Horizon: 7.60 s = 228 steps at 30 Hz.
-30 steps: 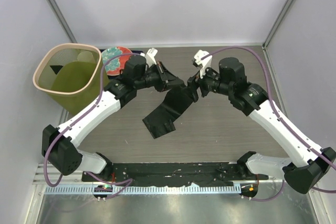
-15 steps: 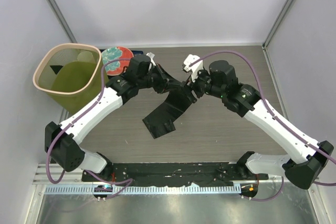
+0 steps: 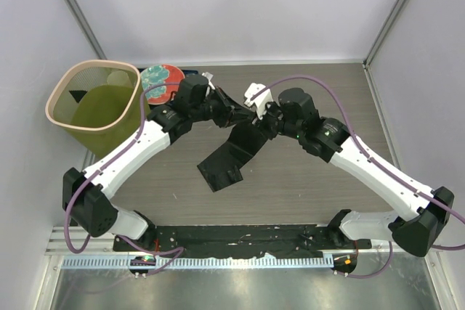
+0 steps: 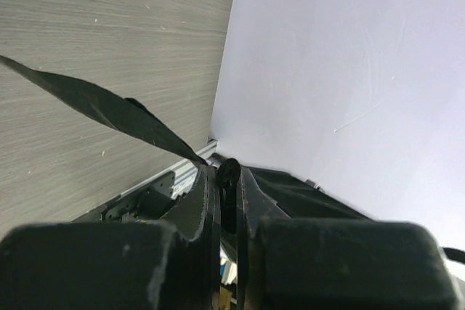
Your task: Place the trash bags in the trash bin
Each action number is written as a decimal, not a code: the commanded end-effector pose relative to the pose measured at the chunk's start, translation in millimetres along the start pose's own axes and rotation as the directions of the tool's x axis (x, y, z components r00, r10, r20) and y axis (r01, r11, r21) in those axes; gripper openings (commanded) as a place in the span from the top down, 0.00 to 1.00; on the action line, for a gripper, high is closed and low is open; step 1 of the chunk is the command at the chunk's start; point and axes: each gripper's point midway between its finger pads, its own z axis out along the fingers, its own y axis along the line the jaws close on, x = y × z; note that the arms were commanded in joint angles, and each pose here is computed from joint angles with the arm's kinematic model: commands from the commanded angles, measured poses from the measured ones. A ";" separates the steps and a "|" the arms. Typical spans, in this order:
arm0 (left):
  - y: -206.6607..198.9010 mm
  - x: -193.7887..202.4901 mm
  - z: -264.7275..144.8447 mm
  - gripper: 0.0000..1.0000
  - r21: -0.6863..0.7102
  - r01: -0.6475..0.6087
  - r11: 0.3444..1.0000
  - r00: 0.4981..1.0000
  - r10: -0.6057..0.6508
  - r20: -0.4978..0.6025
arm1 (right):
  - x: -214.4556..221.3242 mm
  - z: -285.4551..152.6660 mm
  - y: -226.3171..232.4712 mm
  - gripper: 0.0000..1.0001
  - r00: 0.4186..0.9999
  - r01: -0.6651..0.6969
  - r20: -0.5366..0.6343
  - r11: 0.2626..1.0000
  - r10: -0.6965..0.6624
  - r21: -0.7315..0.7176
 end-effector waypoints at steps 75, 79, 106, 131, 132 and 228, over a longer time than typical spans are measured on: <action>-128.6 -33.8 -78.1 0.18 0.578 -0.711 0.401 0.684 0.584 0.437 | -104.4 -69.2 -14.5 0.99 0.723 -0.360 0.368 0.774 0.584 -0.520; -140.0 -22.4 -64.6 0.18 0.610 -0.689 0.392 0.700 0.579 0.418 | -101.7 -61.0 -11.7 0.99 0.710 -0.383 0.343 0.747 0.614 -0.544; 124.7 -242.6 109.6 1.00 -0.460 -0.805 0.375 0.530 0.803 -0.273 | 95.9 21.9 -42.4 0.24 0.886 -0.438 -0.234 0.888 0.401 -0.138; 139.7 -319.0 111.5 0.26 -0.538 -0.771 0.341 0.485 0.861 -0.150 | 135.9 112.8 80.0 0.17 0.809 -0.463 -0.463 0.878 0.362 -0.122; 133.9 -313.2 109.8 0.16 -0.518 -0.775 0.363 0.492 0.860 -0.133 | 136.7 118.5 87.4 0.17 0.814 -0.453 -0.465 0.882 0.350 -0.129; 205.2 11.5 -66.0 1.00 0.302 -0.953 0.009 -0.097 0.937 -0.335 | 379.7 -123.0 -155.2 0.99 0.568 -0.120 -0.684 0.868 0.458 0.481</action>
